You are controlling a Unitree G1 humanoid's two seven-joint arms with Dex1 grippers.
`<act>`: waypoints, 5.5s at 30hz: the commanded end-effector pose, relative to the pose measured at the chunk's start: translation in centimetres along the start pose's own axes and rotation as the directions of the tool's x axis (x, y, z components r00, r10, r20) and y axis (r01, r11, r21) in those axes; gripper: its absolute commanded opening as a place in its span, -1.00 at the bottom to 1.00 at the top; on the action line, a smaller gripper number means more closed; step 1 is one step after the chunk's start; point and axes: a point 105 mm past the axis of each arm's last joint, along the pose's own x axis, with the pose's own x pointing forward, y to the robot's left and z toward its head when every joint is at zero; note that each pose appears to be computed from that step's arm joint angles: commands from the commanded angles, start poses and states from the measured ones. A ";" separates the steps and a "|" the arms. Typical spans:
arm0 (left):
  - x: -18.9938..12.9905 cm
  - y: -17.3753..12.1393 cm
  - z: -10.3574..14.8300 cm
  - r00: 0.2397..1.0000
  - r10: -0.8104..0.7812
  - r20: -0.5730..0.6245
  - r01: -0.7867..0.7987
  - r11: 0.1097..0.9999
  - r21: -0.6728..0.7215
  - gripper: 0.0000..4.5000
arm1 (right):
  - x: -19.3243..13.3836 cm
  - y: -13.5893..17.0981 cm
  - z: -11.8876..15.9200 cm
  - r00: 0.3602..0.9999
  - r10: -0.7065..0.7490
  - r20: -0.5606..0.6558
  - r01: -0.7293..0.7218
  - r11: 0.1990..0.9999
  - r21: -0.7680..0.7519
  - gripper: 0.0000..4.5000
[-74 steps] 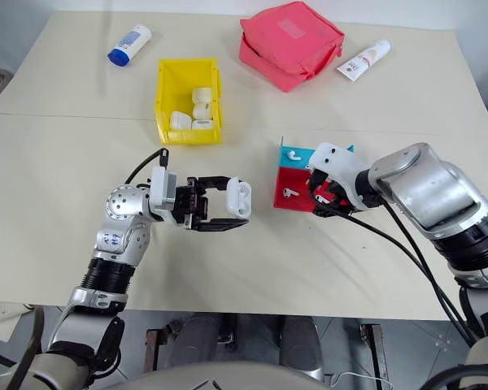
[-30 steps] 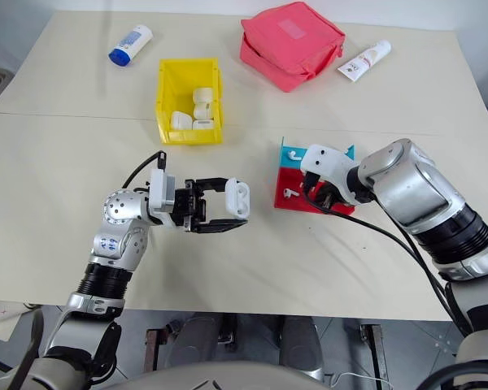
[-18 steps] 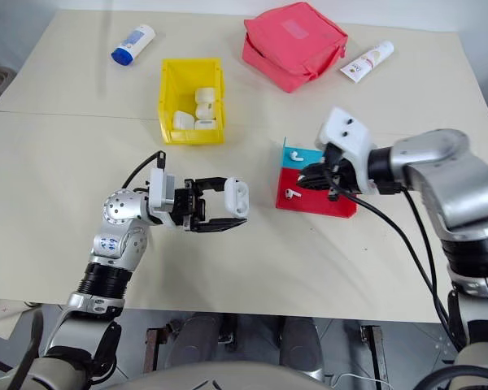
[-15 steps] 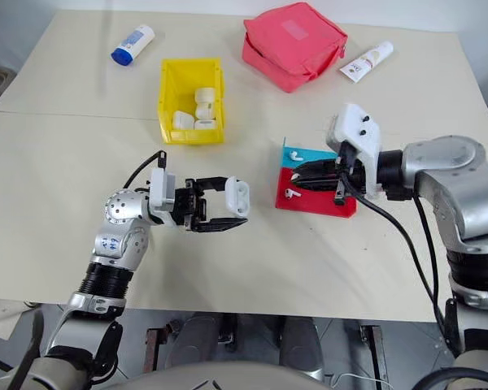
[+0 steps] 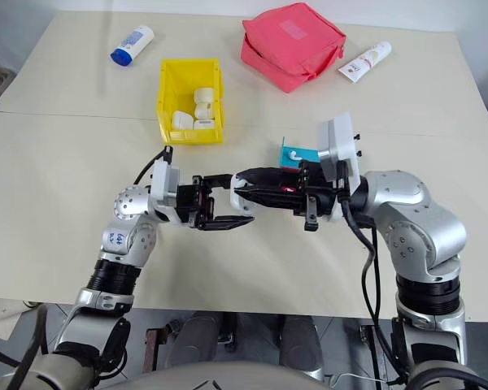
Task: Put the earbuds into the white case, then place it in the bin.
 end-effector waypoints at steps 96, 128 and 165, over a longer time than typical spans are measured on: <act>-0.6 -0.6 2.8 0.992 -0.061 0.109 0.059 0.998 0.021 0.23 | 2.2 -1.8 -1.7 0.992 -0.065 0.104 0.067 0.998 -0.018 -0.81; -0.7 2.0 3.9 0.985 0.035 0.167 -0.049 0.996 0.079 0.23 | 0.7 -1.4 -4.6 0.989 0.023 -0.145 -0.023 1.000 0.004 -0.65; -1.8 1.0 0.7 0.999 0.016 0.052 -0.018 0.999 0.052 0.23 | 0.2 -4.6 0.7 0.985 -0.115 -0.126 0.089 0.977 -0.195 0.22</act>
